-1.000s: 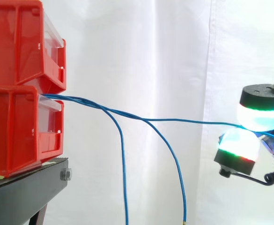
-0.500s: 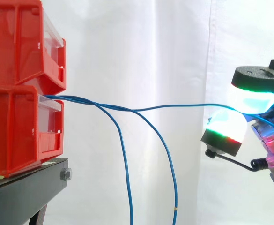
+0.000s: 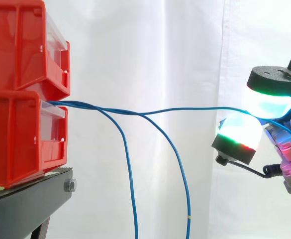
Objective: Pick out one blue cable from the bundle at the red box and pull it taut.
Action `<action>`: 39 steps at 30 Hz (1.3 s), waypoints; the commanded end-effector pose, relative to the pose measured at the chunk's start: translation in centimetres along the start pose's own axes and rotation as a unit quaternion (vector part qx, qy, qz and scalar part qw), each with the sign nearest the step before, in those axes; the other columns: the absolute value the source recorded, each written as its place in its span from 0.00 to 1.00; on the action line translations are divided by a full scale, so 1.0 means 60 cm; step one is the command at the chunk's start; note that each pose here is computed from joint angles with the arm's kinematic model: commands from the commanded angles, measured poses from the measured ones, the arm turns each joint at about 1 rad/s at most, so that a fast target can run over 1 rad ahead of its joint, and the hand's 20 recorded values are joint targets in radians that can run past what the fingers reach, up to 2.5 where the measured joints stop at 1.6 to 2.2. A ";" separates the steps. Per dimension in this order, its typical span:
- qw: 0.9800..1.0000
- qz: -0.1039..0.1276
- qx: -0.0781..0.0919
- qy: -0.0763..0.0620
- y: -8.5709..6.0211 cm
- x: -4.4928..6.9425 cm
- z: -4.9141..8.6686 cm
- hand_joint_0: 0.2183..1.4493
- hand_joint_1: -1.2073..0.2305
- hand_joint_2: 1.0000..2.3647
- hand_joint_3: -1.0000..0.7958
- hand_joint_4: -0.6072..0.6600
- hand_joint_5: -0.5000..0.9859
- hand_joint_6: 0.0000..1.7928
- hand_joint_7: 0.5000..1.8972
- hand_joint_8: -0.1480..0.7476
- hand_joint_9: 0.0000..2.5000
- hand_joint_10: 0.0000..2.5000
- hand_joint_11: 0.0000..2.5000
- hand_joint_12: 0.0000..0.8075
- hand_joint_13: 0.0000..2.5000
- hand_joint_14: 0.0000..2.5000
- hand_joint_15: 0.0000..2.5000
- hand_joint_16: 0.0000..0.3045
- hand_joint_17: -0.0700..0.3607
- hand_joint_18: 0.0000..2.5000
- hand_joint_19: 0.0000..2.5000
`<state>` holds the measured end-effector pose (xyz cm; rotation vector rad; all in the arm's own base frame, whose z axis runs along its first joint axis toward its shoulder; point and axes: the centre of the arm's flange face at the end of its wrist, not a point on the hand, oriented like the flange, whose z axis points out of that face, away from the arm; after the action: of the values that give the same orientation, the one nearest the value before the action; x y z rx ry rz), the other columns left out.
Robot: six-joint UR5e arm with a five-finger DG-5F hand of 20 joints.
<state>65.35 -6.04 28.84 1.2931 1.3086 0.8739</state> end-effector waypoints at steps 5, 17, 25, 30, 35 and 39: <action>1.000 0.000 0.000 0.000 0.000 0.000 0.000 0.32 0.35 0.01 0.48 0.46 0.28 0.52 0.29 0.55 0.58 0.01 0.33 0.51 0.50 0.01 0.27 0.21 0.50 0.47 0.27; 1.000 0.000 0.000 0.000 0.000 0.000 0.000 0.32 0.34 0.00 0.48 0.45 0.28 0.51 0.30 0.53 0.58 0.01 0.32 0.51 0.48 0.01 0.26 0.21 0.50 0.45 0.27; 1.000 -0.001 0.001 -0.001 -0.001 -0.002 0.000 0.33 0.32 0.00 0.48 0.44 0.29 0.51 0.32 0.53 0.59 0.01 0.32 0.46 0.49 0.01 0.27 0.18 0.45 0.41 0.28; 1.000 -0.001 0.000 0.000 -0.001 0.000 0.000 0.33 0.32 0.00 0.48 0.44 0.29 0.51 0.32 0.54 0.60 0.01 0.32 0.46 0.50 0.01 0.27 0.18 0.45 0.42 0.29; 1.000 -0.001 0.000 0.000 -0.001 0.000 0.000 0.33 0.32 0.00 0.48 0.44 0.29 0.51 0.32 0.54 0.60 0.01 0.32 0.47 0.51 0.01 0.27 0.19 0.46 0.44 0.29; 1.000 -0.001 0.000 -0.001 -0.001 0.000 0.000 0.33 0.31 0.00 0.48 0.44 0.29 0.51 0.32 0.54 0.60 0.01 0.33 0.47 0.51 0.01 0.28 0.19 0.46 0.44 0.30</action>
<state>65.33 -6.05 28.82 1.2928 1.3087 0.8720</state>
